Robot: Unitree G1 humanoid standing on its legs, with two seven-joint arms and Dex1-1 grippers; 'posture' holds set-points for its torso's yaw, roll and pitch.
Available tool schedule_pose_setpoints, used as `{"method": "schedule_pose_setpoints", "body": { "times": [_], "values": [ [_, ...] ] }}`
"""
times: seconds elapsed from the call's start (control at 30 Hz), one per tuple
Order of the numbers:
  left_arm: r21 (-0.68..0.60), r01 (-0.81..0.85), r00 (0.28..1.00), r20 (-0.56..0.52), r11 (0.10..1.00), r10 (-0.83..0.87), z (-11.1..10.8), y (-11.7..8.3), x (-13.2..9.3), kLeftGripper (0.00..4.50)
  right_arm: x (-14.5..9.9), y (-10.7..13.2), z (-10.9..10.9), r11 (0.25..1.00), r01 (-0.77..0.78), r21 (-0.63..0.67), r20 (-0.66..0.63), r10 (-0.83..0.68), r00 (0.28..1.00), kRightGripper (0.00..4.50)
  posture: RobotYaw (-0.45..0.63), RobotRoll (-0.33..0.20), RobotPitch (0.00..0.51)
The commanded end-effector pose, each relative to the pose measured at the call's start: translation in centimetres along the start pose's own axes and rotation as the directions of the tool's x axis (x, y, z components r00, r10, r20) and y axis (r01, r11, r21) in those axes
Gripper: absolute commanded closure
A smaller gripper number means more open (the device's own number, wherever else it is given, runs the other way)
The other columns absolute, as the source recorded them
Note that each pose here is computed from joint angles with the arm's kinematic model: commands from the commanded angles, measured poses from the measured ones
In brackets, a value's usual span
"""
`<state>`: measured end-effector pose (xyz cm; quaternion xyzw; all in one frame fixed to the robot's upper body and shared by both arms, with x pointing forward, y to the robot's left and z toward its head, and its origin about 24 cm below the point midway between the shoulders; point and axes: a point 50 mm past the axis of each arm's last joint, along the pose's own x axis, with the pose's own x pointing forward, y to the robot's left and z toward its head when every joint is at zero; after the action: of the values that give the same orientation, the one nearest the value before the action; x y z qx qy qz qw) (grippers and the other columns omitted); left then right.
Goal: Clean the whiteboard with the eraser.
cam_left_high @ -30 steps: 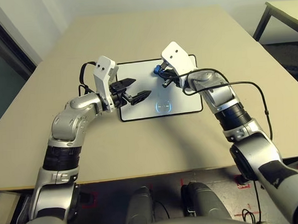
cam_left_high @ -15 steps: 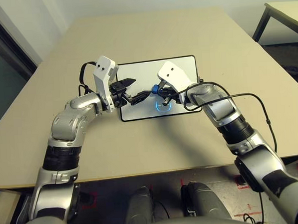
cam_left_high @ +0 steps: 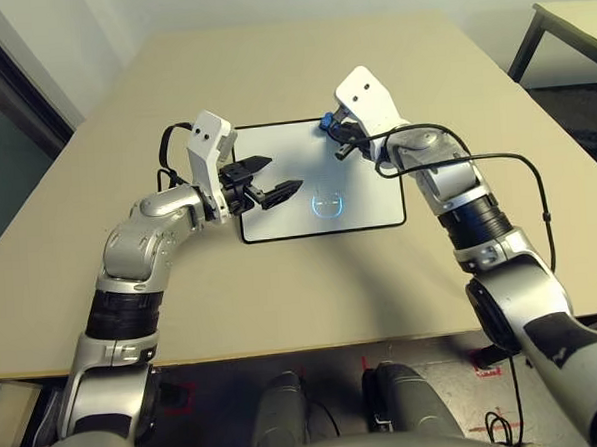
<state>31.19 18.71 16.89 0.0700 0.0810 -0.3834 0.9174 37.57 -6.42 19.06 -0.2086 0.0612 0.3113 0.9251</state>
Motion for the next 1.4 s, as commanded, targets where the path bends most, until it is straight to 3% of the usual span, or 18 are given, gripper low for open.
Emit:
{"method": "schedule_pose_setpoints", "body": {
  "times": [0.03,0.47,1.17,1.3,1.4],
  "values": [
    [-0.005,-0.01,1.0,-0.007,1.0,0.01,-0.3,0.1,-0.1,0.0,0.3,1.2,-2.1,0.999,-0.045,0.005,-0.079,0.046,0.996,4.48,0.0,0.0,0.071],
    [-0.006,-0.011,1.0,-0.005,1.0,0.01,-0.3,0.1,-0.1,0.0,-0.3,4.4,-3.9,0.987,-0.161,0.01,-0.14,0.161,0.977,4.49,0.0,0.0,0.071],
    [-0.009,-0.014,1.0,-0.007,1.0,0.014,-0.4,0.1,-0.2,0.0,-0.8,5.7,-6.9,0.97,-0.243,0.028,-0.246,0.242,0.939,4.49,0.0,0.0,0.075],
    [-0.002,-0.019,1.0,-0.004,1.0,0.019,-0.3,0.3,-0.1,0.0,-0.7,4.8,-6.4,0.978,-0.207,0.035,-0.225,0.21,0.952,4.49,0.0,0.0,0.068],
    [0.024,-0.056,0.997,0.045,0.998,0.055,0.5,0.9,0.0,0.0,-0.8,3.3,-4.0,0.985,-0.165,0.058,-0.127,0.171,0.977,4.49,0.0,0.0,0.06]
  ]
}}
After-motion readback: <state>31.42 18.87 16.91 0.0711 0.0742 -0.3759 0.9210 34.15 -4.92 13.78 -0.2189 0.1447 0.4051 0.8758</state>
